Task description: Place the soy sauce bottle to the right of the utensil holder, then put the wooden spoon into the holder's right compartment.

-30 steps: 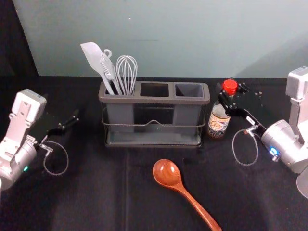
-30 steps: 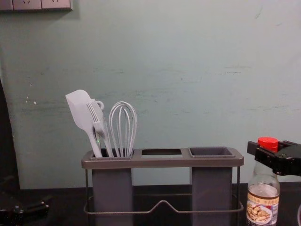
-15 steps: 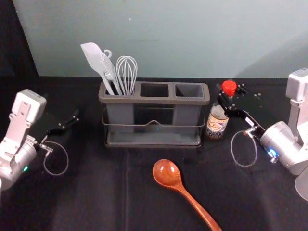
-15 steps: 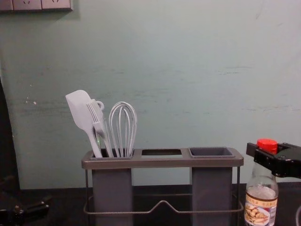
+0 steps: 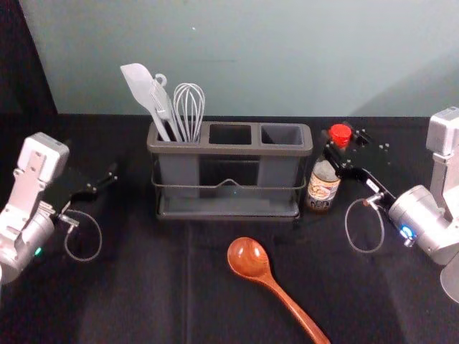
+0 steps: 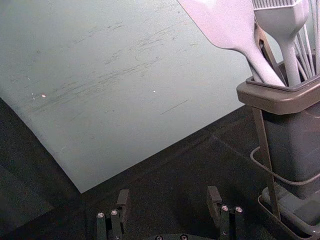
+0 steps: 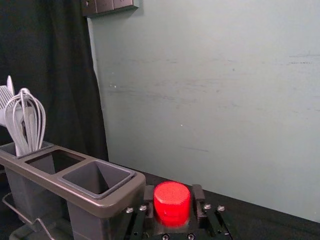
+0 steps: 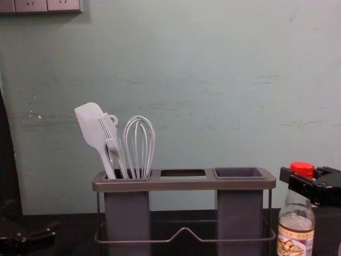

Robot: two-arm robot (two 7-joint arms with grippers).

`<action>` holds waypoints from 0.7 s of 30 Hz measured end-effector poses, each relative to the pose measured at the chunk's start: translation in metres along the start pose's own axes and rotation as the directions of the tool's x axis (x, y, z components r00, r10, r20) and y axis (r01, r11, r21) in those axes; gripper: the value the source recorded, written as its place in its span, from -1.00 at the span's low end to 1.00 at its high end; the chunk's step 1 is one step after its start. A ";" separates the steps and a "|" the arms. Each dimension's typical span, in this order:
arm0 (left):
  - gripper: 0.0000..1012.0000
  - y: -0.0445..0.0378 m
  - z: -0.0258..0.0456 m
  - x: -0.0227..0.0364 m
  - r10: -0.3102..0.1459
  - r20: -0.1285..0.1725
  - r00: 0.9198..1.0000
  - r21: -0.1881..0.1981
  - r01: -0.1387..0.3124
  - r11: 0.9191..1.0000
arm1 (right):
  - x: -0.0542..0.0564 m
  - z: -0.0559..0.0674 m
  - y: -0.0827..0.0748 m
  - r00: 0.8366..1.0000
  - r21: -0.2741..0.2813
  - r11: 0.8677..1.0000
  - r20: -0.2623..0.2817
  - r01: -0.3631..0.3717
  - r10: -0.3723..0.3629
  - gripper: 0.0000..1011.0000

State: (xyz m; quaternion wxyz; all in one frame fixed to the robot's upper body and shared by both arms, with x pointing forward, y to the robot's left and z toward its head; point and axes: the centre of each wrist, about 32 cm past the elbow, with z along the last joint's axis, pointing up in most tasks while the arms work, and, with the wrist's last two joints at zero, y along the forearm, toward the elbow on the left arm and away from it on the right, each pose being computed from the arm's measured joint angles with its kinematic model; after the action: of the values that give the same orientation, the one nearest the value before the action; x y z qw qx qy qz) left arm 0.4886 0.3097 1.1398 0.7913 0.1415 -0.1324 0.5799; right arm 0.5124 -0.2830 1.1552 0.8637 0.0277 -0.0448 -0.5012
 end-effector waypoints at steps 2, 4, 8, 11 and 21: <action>0.98 0.0000 0.0000 0.0000 0.000 0.000 1.000 0.000 0.000 1.000 | 0.000 0.001 -0.001 1.000 0.000 1.000 0.005 0.002 -0.002 -0.01; 0.98 0.0000 0.0000 0.0000 0.000 0.000 1.000 0.000 0.000 1.000 | 0.000 0.003 -0.002 1.000 0.002 1.000 0.017 0.007 -0.007 0.13; 0.98 0.0000 0.0000 0.0000 0.000 0.000 1.000 0.000 0.000 1.000 | -0.001 0.008 -0.006 0.999 0.011 1.000 0.040 0.016 -0.016 0.35; 0.98 0.0000 0.0000 0.0000 0.000 0.000 1.000 0.000 0.000 1.000 | -0.002 0.014 -0.009 0.998 0.022 0.999 0.063 0.026 -0.027 0.57; 0.98 0.0000 0.0000 0.0000 0.000 0.000 1.000 0.000 0.000 1.000 | -0.015 0.034 -0.024 0.994 0.070 0.997 0.102 0.028 -0.035 0.98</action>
State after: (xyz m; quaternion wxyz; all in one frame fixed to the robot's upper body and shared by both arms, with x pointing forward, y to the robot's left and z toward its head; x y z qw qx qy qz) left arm 0.4886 0.3096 1.1398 0.7913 0.1415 -0.1324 0.5799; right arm 0.4808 -0.2821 1.1862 0.8508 0.0319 -0.1062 -0.5136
